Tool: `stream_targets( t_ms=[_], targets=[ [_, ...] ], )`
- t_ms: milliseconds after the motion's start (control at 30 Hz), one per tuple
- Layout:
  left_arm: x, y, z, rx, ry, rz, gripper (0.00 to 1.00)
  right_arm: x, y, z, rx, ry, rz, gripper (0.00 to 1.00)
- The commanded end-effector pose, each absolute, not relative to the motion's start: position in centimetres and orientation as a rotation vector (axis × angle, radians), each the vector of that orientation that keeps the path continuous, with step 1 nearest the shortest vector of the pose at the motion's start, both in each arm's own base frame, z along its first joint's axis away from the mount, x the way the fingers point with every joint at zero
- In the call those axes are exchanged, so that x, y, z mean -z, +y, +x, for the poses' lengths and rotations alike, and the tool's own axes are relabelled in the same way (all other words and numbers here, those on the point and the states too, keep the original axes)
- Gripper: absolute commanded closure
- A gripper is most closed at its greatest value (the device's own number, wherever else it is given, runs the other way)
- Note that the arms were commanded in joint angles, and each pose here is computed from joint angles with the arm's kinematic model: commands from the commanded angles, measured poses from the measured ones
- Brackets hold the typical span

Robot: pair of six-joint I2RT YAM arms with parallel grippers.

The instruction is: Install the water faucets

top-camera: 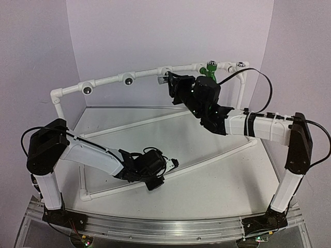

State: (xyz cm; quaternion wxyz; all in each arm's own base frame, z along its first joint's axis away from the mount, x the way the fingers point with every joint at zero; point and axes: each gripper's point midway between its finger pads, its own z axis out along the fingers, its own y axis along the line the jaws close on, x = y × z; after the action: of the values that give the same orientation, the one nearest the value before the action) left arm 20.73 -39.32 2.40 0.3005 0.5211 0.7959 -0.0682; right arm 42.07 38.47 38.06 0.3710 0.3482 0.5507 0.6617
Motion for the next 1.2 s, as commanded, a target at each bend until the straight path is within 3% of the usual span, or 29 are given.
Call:
stream_targets(
  t_ms=[0, 100, 400, 567, 700, 933, 1167],
  targets=[
    [2.3, -38.0, 14.5, 0.279, 2.235, 1.613, 1.00, -32.8, 33.5, 47.2, -1.593, 1.343, 1.169, 1.00],
    [2.4, -38.1, 14.5, 0.276, 2.236, 1.615, 1.00, -33.3, 32.6, 46.1, -1.527, 1.331, 1.117, 1.00],
    [2.5, -38.2, 14.5, 0.273, 2.235, 1.624, 1.00, -34.0, 31.2, 44.3, -1.410, 1.346, 1.025, 0.78],
    [2.5, -38.2, 14.5, 0.271, 2.238, 1.626, 1.00, -34.7, 30.8, 43.7, -1.392, 1.335, 0.975, 0.56],
    [2.6, -38.2, 14.6, 0.268, 2.237, 1.630, 1.00, -35.5, 30.8, 43.0, -1.384, 1.338, 0.936, 0.31],
    [2.8, -38.2, 14.5, 0.266, 2.238, 1.636, 1.00, -37.1, 31.2, 40.0, -1.400, 1.350, 0.830, 0.03],
    [2.9, -38.3, 14.6, 0.272, 2.240, 1.638, 1.00, -37.3, 30.1, 36.3, -1.370, 1.349, 0.783, 0.02]
  ],
)
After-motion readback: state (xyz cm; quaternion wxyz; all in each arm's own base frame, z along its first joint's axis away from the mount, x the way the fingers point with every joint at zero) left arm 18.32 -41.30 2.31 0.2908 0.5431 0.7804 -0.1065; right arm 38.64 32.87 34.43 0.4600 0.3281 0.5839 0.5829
